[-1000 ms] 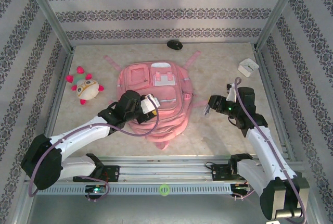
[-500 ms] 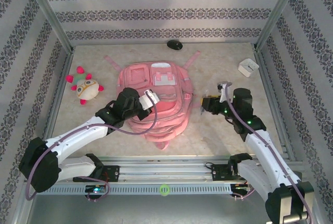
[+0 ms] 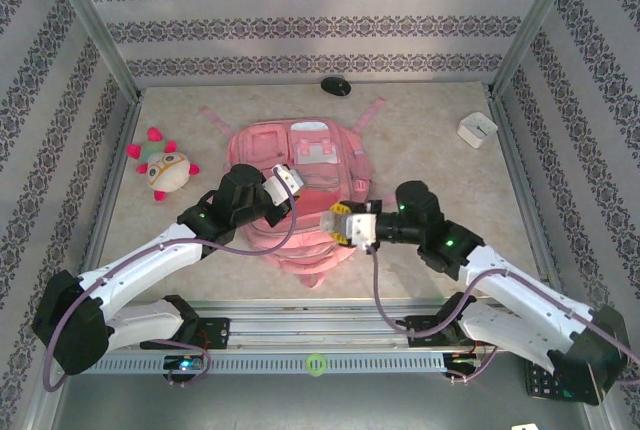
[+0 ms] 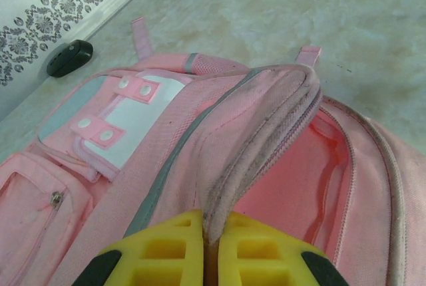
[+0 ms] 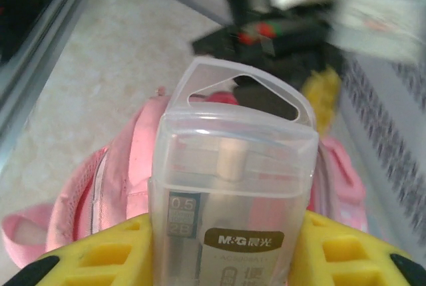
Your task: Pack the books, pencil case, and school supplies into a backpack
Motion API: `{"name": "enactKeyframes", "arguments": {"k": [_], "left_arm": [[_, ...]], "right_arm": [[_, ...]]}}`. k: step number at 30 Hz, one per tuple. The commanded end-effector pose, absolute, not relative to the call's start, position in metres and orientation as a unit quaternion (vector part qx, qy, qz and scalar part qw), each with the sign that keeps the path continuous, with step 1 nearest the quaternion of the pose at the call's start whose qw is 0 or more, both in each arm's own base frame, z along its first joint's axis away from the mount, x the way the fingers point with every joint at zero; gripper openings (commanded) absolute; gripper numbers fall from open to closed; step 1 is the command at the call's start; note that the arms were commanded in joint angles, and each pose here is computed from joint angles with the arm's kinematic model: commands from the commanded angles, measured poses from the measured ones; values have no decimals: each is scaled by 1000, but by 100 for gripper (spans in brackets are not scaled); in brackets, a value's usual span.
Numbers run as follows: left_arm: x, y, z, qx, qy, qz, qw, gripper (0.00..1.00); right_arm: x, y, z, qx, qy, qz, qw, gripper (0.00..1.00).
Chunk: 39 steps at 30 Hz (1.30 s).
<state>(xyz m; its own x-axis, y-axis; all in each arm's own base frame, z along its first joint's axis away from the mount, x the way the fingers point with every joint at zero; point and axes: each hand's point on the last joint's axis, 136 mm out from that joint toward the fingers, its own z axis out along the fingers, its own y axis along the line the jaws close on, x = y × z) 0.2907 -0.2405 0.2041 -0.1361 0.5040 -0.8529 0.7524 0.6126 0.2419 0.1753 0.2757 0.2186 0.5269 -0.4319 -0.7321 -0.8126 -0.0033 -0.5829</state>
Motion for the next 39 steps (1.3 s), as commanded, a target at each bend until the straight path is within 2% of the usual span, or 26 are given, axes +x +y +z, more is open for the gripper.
{"name": "enactKeyframes", "arguments": {"k": [1, 11, 19, 26, 32, 39], "left_arm": [[294, -258, 259, 407, 701, -176, 559, 4], [295, -253, 266, 400, 701, -190, 559, 4], [294, -252, 264, 401, 702, -195, 556, 4], [292, -254, 271, 400, 698, -205, 558, 5], [290, -252, 273, 402, 698, -201, 558, 5], [291, -250, 275, 398, 698, -200, 561, 6]], "right_arm": [[182, 292, 223, -748, 332, 56, 572, 19], [201, 319, 205, -803, 241, -27, 545, 18], [215, 336, 204, -817, 211, -50, 535, 19], [252, 338, 178, -825, 248, -60, 505, 22], [280, 324, 163, -813, 313, -59, 488, 30], [286, 319, 159, -791, 367, -40, 487, 47]]}}
